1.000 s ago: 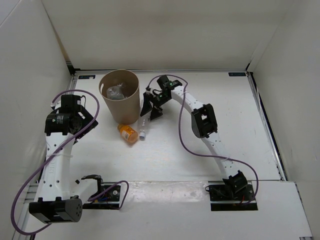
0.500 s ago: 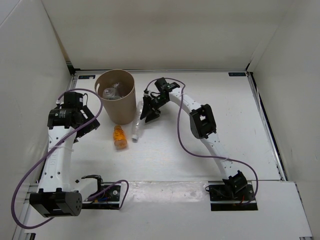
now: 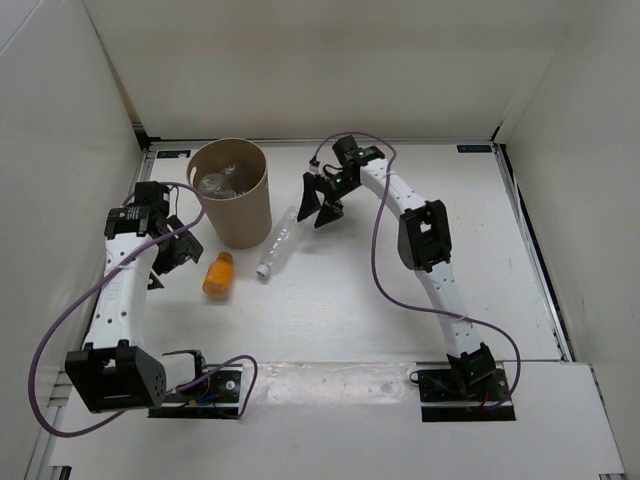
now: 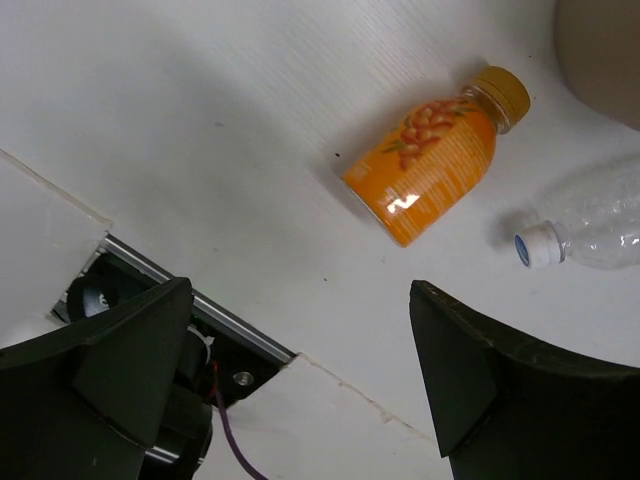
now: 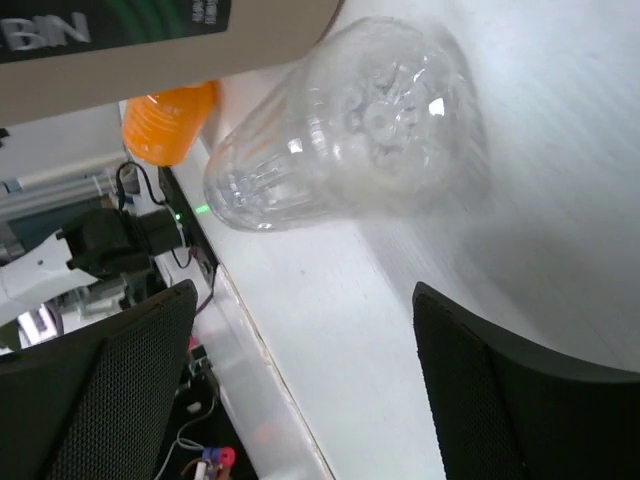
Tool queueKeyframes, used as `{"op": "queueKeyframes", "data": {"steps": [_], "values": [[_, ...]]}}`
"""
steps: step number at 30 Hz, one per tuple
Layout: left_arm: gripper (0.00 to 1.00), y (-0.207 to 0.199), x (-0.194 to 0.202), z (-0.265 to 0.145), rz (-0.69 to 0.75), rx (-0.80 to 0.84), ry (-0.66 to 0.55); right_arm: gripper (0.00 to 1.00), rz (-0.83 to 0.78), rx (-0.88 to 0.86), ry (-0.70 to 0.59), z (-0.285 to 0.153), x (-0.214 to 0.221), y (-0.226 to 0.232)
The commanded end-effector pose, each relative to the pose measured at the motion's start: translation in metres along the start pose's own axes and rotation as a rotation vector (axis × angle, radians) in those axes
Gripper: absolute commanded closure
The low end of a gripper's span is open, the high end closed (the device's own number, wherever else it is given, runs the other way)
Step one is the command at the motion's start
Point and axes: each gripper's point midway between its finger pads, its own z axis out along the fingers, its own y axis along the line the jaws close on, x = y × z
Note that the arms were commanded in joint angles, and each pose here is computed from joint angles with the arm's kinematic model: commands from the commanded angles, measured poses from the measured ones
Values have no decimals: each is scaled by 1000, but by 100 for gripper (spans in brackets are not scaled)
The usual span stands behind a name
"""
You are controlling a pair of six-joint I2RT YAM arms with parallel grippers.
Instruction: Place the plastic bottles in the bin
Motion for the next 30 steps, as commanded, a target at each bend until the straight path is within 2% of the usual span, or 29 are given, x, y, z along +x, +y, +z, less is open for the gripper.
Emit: {"op": "queueKeyframes", "data": {"steps": [1,6,10,16,21,25,26,29,30], "values": [[0,-13,-4,5,-81,45,6,10,-23,47,-49,-36,-7,6],[0,-14,-3,6,-74,33,40,10,76,-6,-55,-33,-13,-9],[0,-7,-3,-4,-61,19,28,10,59,-71,-53,-25,-17,6],[0,8,4,-7,-42,-8,4,10,107,-78,-43,-10,-17,27],[0,15,6,12,-2,-56,16,10,178,-63,-26,3,-9,41],[0,18,-4,36,39,-120,19,10,145,-65,-29,4,-8,50],[0,17,-12,38,27,-125,1,10,133,-58,-42,-1,-10,53],[0,17,-34,44,-138,-127,-23,10,90,12,-106,-24,-20,52],[0,18,-44,48,-277,-121,-31,10,95,27,-107,-28,-19,51]]}}
